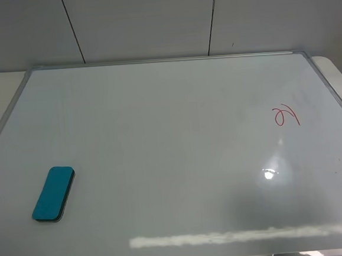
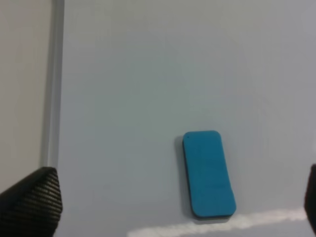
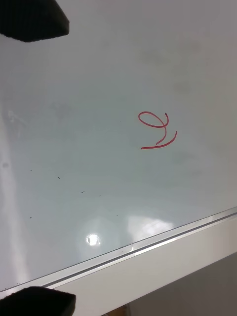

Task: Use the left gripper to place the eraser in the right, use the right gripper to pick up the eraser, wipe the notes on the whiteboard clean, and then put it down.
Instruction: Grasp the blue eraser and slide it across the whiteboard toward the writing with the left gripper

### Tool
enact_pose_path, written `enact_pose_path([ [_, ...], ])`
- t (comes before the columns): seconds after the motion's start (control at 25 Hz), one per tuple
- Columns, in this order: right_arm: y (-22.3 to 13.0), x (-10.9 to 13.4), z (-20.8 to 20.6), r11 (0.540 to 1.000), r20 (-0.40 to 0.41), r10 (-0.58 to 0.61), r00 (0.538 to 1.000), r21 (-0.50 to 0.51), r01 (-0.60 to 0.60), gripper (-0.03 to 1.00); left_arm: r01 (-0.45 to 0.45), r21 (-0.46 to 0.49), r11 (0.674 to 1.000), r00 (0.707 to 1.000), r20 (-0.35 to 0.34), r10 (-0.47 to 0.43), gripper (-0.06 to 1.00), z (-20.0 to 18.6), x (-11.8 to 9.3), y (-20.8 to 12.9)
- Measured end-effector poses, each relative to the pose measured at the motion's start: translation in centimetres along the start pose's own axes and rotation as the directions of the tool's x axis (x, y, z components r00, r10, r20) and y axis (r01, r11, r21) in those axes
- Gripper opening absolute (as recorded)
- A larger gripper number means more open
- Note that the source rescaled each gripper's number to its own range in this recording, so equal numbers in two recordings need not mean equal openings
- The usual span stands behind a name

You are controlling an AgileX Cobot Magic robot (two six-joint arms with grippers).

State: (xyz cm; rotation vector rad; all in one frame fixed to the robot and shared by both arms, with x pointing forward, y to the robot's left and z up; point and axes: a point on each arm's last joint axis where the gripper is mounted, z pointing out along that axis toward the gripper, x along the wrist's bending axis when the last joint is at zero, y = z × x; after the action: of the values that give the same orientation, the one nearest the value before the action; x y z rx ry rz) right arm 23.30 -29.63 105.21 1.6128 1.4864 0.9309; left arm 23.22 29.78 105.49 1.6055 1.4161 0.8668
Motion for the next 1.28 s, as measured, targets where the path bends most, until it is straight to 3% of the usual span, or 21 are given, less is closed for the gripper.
enact_pose_path([
  [0.6,0.0,0.0,0.0,1.000,0.000,0.000,1.000,0.000,0.000,1.00,0.001,0.010,1.000,1.000,0.000,-0.001,1.00,0.1,0.0,0.1],
  [0.88,0.0,0.0,0.0,1.000,0.000,0.000,1.000,0.000,0.000,1.00,-0.044,0.060,0.997,0.999,-0.023,0.046,1.00,3.0,0.4,5.6],
  [1.16,0.0,0.0,0.0,1.000,0.000,0.000,1.000,0.000,0.000,1.00,-0.097,0.236,0.967,0.994,-0.034,0.108,1.00,10.0,1.0,11.3],
  [1.28,0.0,0.0,0.0,1.000,0.000,0.000,1.000,0.000,0.000,1.00,-0.097,0.344,0.934,0.994,-0.021,0.110,1.00,14.0,1.3,12.4],
])
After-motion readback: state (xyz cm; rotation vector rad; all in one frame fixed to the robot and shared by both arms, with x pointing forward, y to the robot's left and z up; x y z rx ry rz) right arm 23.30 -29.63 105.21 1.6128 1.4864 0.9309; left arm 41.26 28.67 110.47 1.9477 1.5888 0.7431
